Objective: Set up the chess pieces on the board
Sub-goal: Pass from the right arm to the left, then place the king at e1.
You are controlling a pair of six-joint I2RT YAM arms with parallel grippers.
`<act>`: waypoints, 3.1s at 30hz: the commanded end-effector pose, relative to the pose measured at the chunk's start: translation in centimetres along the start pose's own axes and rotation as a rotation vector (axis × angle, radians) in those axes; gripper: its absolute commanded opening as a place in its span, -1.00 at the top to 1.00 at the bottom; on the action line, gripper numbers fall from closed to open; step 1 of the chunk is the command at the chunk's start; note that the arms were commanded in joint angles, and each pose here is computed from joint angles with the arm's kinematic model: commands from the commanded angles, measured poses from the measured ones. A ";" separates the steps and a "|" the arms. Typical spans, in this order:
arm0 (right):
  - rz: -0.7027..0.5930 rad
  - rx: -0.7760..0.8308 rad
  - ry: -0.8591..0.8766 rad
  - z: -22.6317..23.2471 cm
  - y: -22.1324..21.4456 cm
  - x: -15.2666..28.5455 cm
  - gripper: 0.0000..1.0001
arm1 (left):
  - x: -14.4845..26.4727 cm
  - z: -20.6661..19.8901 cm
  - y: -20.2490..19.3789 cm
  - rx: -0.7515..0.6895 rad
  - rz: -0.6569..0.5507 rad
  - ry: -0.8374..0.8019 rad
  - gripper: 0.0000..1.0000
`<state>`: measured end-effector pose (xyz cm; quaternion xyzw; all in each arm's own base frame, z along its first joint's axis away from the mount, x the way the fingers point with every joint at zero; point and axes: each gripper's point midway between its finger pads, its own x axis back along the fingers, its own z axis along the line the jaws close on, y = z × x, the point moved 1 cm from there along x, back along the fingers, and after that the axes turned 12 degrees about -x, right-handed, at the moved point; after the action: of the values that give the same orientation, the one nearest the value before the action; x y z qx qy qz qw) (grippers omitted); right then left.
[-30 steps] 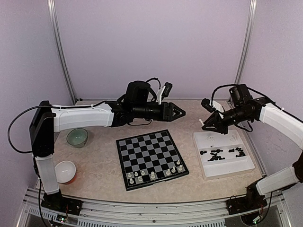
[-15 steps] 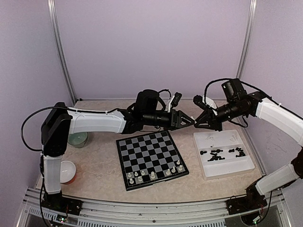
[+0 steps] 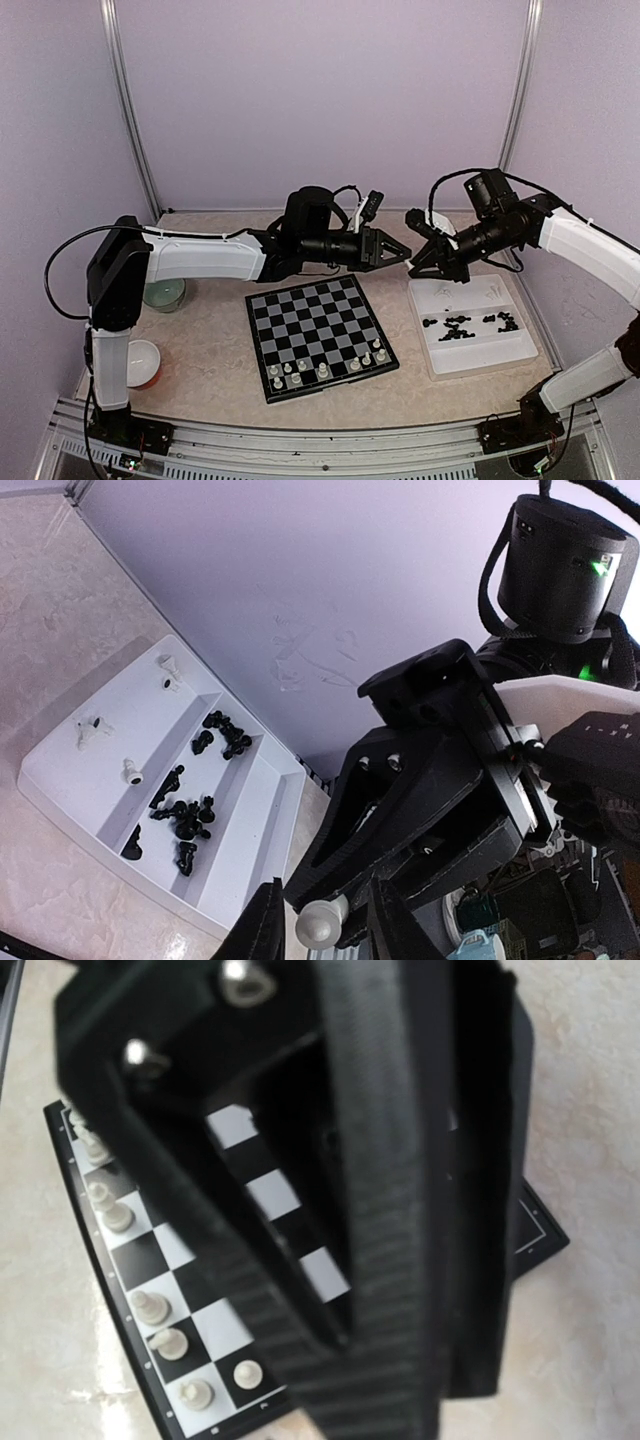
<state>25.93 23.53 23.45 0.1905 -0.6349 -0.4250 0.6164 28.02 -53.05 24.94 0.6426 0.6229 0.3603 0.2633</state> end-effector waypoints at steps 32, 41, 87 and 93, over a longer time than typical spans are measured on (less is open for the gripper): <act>0.073 -0.182 -0.269 -4.2 -12.1 -0.7 0.12 | 9.1 -0.1 -15.3 -0.676 0.559 0.590 0.74; 0.071 -0.177 -0.288 -4.3 -12.3 -0.5 0.11 | 9.0 1.4 -18.8 -0.673 0.628 0.644 0.74; 0.045 -0.250 -0.278 -5.7 -10.3 1.1 0.12 | 7.9 3.4 -20.7 -0.593 0.646 0.646 0.32; 0.063 -0.467 -0.439 -12.7 -11.0 6.2 0.20 | 8.3 -0.1 -14.7 -0.653 0.503 0.641 0.17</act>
<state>31.64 12.29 17.16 0.0013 -0.6614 -0.5404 0.5202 17.38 -42.56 7.42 0.5590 0.3053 0.7637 0.1051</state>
